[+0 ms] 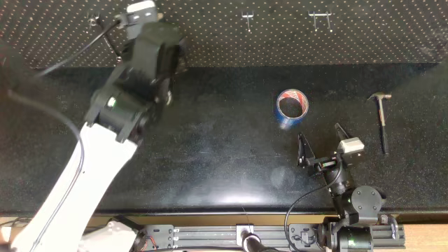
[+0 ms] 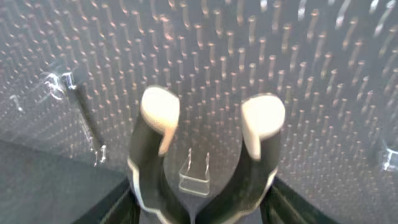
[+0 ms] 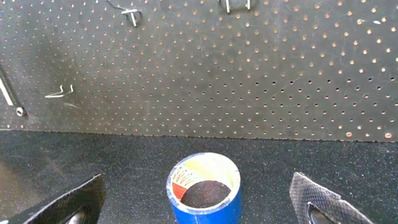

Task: Place Tools Onto Pegboard

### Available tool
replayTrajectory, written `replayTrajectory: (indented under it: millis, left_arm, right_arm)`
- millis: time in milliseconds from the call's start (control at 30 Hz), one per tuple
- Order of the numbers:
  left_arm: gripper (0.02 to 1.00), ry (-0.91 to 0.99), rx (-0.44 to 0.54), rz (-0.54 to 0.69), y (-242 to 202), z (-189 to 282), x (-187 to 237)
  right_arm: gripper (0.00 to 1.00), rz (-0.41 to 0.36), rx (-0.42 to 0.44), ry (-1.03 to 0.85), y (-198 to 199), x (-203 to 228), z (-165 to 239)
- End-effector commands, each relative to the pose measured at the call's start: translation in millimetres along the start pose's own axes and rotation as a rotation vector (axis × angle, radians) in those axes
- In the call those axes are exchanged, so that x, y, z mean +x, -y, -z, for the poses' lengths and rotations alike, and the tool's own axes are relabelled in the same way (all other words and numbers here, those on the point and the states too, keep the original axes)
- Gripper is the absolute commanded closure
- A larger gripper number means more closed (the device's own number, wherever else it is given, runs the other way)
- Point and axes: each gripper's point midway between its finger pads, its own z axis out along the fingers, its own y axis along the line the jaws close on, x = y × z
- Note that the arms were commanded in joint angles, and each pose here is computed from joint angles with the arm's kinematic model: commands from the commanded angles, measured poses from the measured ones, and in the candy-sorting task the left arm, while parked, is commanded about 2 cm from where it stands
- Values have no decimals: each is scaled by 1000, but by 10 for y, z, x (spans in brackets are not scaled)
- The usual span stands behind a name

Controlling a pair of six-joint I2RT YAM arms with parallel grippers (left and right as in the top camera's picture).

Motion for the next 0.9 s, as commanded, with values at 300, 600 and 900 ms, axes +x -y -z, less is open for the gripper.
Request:
replayTrajectory:
  millis: [300, 600, 900]
  left_arm:
    - [989, 378, 8, 165, -267, -283, 124]
    - [991, 389, 10, 173, -129, -619, 269]
    - [989, 356, -21, 149, -142, -856, 454]
  right_arm:
    - [25, 3, 1, 1, 5, 13, 1]
    - [25, 3, 1, 1, 5, 13, 1]
    - [25, 3, 1, 1, 5, 13, 1]
